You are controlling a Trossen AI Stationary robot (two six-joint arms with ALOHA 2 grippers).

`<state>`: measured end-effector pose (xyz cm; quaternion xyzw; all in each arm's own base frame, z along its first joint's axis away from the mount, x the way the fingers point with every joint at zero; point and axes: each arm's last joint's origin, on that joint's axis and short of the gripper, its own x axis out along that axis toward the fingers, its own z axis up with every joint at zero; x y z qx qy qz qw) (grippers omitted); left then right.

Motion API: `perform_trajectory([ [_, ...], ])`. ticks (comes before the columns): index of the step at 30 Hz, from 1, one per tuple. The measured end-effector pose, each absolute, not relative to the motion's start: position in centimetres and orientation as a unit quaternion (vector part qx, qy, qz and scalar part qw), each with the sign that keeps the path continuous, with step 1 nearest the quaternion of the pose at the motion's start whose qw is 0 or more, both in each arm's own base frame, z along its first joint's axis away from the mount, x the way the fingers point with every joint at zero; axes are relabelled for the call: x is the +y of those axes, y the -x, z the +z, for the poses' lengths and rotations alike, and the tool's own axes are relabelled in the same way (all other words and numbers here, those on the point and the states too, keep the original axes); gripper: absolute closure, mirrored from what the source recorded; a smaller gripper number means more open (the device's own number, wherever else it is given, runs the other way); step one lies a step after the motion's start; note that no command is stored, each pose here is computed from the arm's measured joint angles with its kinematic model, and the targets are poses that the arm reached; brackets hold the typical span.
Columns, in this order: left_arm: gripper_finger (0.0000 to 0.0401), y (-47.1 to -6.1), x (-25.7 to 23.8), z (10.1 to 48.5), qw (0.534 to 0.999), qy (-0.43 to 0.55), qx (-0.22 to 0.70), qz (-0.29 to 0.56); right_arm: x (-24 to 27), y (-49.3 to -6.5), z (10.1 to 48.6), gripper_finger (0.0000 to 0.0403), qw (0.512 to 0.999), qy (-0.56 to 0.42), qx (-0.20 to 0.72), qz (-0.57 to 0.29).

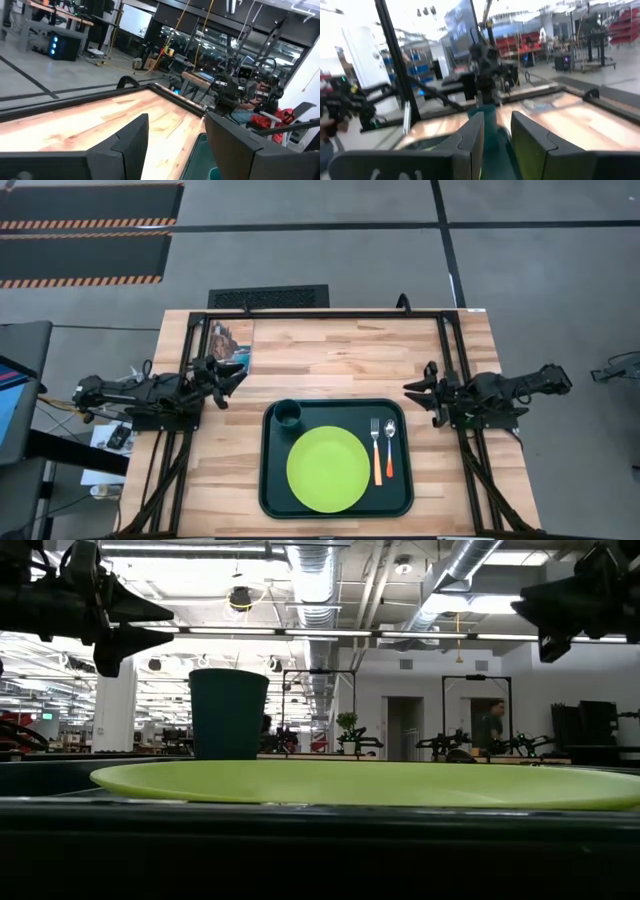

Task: Pick and place plate/cup/fork/spoon on tray
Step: Return to Home Position

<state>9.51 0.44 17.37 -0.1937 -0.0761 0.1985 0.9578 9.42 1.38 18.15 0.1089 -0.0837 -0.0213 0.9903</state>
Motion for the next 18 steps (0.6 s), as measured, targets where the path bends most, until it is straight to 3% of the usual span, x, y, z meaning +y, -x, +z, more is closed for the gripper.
perform_trajectory([
  [18, 0.0217, -9.52, 0.45, 17.29, 0.960, 0.183, -0.073, 0.200, 1.43, -9.56, 17.16, 0.0280, 0.991, -0.130, -0.036, -0.023],
])
